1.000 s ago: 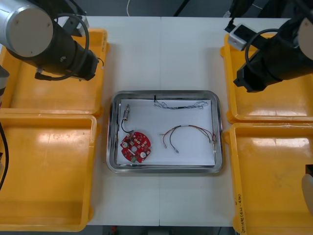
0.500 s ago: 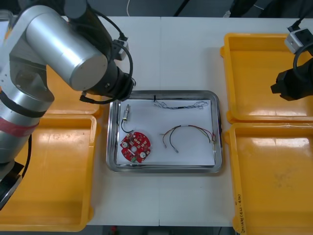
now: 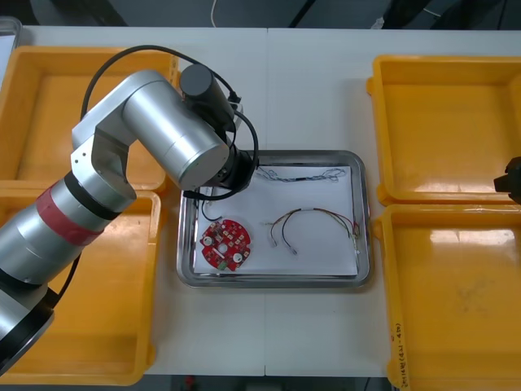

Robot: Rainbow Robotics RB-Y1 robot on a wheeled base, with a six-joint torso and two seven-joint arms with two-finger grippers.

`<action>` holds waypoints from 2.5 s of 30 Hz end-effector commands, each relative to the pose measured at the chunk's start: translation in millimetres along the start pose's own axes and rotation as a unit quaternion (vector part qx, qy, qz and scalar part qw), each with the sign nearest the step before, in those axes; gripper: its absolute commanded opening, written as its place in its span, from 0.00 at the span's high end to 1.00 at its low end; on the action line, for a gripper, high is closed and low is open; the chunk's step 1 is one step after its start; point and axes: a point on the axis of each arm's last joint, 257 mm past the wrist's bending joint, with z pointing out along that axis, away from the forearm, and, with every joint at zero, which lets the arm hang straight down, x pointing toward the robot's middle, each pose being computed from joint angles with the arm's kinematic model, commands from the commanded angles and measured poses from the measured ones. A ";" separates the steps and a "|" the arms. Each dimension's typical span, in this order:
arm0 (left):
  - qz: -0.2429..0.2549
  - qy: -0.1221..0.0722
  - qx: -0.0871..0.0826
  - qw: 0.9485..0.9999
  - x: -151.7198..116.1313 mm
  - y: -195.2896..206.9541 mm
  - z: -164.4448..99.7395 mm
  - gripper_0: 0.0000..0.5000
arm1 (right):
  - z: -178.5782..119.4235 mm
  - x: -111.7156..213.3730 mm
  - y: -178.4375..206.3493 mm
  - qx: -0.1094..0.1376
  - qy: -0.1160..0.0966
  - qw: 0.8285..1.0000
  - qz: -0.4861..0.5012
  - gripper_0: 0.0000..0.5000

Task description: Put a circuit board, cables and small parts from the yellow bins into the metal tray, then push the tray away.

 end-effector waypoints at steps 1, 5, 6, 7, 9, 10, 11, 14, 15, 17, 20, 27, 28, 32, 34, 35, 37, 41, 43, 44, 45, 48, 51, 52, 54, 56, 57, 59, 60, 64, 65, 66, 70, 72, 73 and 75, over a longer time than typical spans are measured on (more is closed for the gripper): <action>0.004 -0.027 0.019 0.999 -18.1 -32.5 2.5 1.00 | -12.3 19.4 -23.9 0.027 0.003 0.999 0.024 0.00; 0.009 -0.026 0.019 0.999 -13.6 -37.4 10.5 1.00 | -11.9 37.2 -30.8 0.032 0.015 0.999 0.039 0.00; 0.009 -0.024 0.019 0.999 -12.0 -38.2 11.9 1.00 | -12.2 41.4 -32.0 0.034 0.018 0.998 0.041 0.00; 0.010 -0.023 0.018 1.000 -10.9 -38.3 12.7 1.00 | -12.6 44.5 -32.8 0.034 0.019 0.998 0.044 0.00; 0.008 -0.023 0.018 1.000 -10.6 -37.9 13.1 0.99 | -12.1 48.6 -33.3 0.035 0.023 0.998 0.046 0.00; 0.011 -0.020 0.017 1.000 -7.9 -39.4 14.7 1.00 | -10.9 55.0 -32.8 0.034 0.029 0.998 0.050 0.00; 0.010 -0.018 0.016 1.000 -6.6 -38.2 15.9 1.00 | -9.8 58.5 -32.5 0.033 0.032 0.998 0.052 0.00; 0.012 -0.014 0.015 1.000 -3.0 -38.8 19.5 1.00 | -7.1 66.4 -29.7 0.026 0.038 0.997 0.062 0.00; 0.011 -0.013 0.012 1.000 -2.8 -36.7 20.3 1.00 | -6.7 67.4 -29.3 0.025 0.038 0.997 0.066 0.00; 0.010 -0.012 0.012 1.000 -2.6 -36.3 20.7 1.00 | -5.1 71.5 -28.0 0.021 0.040 0.996 0.076 0.00; 0.010 -0.012 0.012 1.000 -2.6 -36.3 20.7 1.00 | -2.6 76.8 -25.3 0.016 0.043 0.995 0.088 0.00; 0.009 -0.012 0.011 1.000 -1.8 -35.2 21.1 0.13 | 2.8 86.7 -17.2 0.000 0.046 0.992 0.121 0.00; 0.009 -0.012 0.011 1.000 -1.8 -35.2 21.1 0.03 | 2.8 86.8 -16.9 -0.002 0.046 0.991 0.123 0.00; 0.006 -0.012 0.011 1.000 -2.1 -34.7 20.8 0.00 | 3.7 88.5 -14.2 -0.007 0.044 0.990 0.131 0.00; 0.003 -0.014 0.012 1.000 -4.0 -34.8 19.7 0.00 | 3.6 90.5 -12.7 -0.007 0.045 0.990 0.134 0.00; 0.001 -0.016 0.013 1.000 -5.8 -34.8 18.4 0.00 | 3.4 90.7 -12.2 -0.007 0.044 0.990 0.134 0.00; -0.003 -0.022 0.014 1.000 -10.1 -33.6 14.5 0.00 | 2.7 91.9 -10.2 -0.008 0.044 0.990 0.135 0.00; -0.014 -0.030 0.015 0.999 -18.5 -29.8 1.5 0.00 | 1.9 93.1 -8.9 -0.009 0.043 0.990 0.135 0.00; -0.019 -0.034 0.013 0.999 -23.0 -25.7 -9.6 0.00 | 1.9 94.7 -8.2 -0.009 0.044 0.990 0.134 0.00; -0.023 -0.036 0.011 0.999 -26.1 -22.1 -16.9 0.00 | 1.6 94.3 -7.7 -0.010 0.044 0.990 0.134 0.00; -0.024 -0.038 0.009 0.999 -27.8 -19.3 -22.5 0.00 | 1.2 94.6 -8.2 -0.009 0.044 0.990 0.134 0.00; -0.034 -0.042 0.002 0.999 -32.7 -8.1 -43.2 0.00 | 0.7 94.5 -7.0 -0.011 0.043 0.990 0.132 0.00; -0.047 -0.038 -0.001 0.998 -34.7 6.2 -65.5 0.00 | 0.8 95.2 -7.1 -0.010 0.044 0.990 0.132 0.00; -0.048 -0.039 0.000 0.998 -35.8 8.2 -70.5 0.00 | 0.8 95.2 -7.1 -0.010 0.044 0.990 0.132 0.00; -0.059 -0.035 -0.002 0.998 -35.4 22.3 -88.4 0.00 | -0.6 93.6 -6.2 -0.010 0.041 0.991 0.131 0.00; -0.064 -0.032 -0.008 0.997 -33.9 34.4 -100.2 0.00 | -1.8 92.4 -6.2 -0.009 0.038 0.991 0.130 0.00; -0.067 -0.029 -0.010 0.997 -31.5 41.8 -105.9 0.00 | -2.1 92.3 -6.9 -0.007 0.038 0.991 0.131 0.00; -0.074 -0.026 -0.012 0.997 -27.9 53.7 -114.9 0.00 | -3.2 91.1 -5.9 -0.008 0.036 0.991 0.129 0.00; -0.077 -0.026 -0.016 0.997 -25.8 62.4 -120.5 0.00 | -4.0 89.9 -6.7 -0.007 0.035 0.991 0.128 0.00; -0.086 -0.017 -0.030 0.996 -11.8 93.4 -134.3 0.00 | -7.2 87.0 -4.8 -0.007 0.029 0.993 0.118 0.00; -0.088 -0.018 -0.030 0.996 -11.2 96.4 -136.6 0.00 | -7.3 86.7 -4.2 -0.007 0.029 0.993 0.117 0.00; -0.087 -0.019 -0.030 0.996 -9.3 103.7 -140.2 0.00 | -8.4 85.3 -2.6 -0.007 0.027 0.993 0.114 0.00; -0.077 -0.021 -0.029 0.996 -4.0 127.4 -151.7 0.00 | -11.2 80.5 5.7 -0.008 0.022 0.995 0.095 0.00; -0.077 -0.024 -0.028 0.996 -1.5 141.4 -159.2 0.00 | -10.1 79.4 15.4 -0.015 0.023 0.996 0.080 0.00; -0.077 -0.024 -0.028 0.996 -0.5 145.6 -160.7 0.00 | -10.5 77.8 18.8 -0.017 0.022 0.997 0.074 0.00; -0.076 -0.025 -0.031 0.996 3.4 159.6 -166.3 0.00 | -12.7 74.4 32.5 -0.024 0.017 0.998 0.053 0.00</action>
